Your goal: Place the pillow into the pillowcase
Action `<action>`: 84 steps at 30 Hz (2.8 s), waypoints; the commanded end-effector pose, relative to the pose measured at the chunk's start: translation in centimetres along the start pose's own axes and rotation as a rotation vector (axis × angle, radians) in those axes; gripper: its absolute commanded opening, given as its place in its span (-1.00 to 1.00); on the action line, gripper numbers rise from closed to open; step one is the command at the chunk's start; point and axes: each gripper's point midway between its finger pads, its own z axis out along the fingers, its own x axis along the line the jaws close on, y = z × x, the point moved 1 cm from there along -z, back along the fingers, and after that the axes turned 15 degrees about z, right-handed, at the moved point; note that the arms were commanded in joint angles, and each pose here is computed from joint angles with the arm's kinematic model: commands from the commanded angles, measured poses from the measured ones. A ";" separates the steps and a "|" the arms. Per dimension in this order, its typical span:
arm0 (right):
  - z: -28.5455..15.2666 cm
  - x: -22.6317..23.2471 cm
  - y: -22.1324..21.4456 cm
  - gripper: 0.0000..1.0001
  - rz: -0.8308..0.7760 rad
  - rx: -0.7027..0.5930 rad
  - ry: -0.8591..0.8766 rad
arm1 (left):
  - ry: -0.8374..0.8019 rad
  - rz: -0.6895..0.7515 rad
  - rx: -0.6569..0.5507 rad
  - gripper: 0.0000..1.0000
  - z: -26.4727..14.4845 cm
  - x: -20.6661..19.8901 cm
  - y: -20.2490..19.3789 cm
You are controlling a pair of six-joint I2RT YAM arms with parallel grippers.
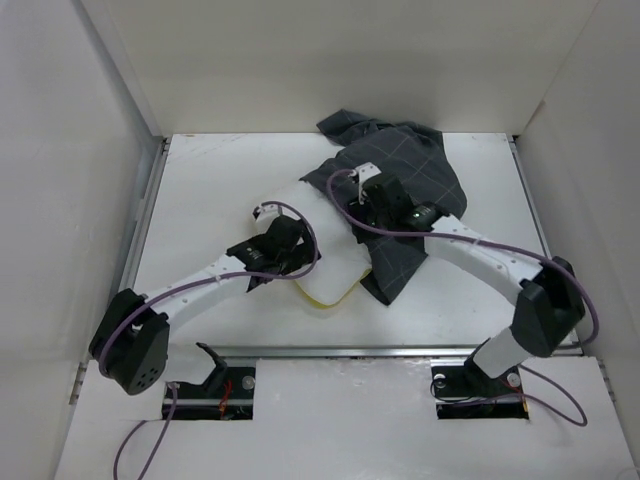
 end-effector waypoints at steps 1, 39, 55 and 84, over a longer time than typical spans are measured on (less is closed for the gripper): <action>1.5 -0.5 2.7 0.14 -0.101 -0.065 -0.088 | -0.106 -0.062 -0.049 1.00 1.1 -1.1 1.3; -18.0 21.0 10.5 -1.00 -0.236 0.012 1.038 | -0.624 -0.080 -0.780 -1.00 -10.9 -11.1 13.9; -20.7 19.4 10.2 -1.00 -0.210 -0.023 0.991 | -0.402 -0.070 -0.552 0.47 -1.5 -12.1 9.7; -0.3 12.9 -9.1 0.55 -0.087 0.299 0.455 | 0.150 -0.202 -0.404 1.00 -7.7 4.8 5.0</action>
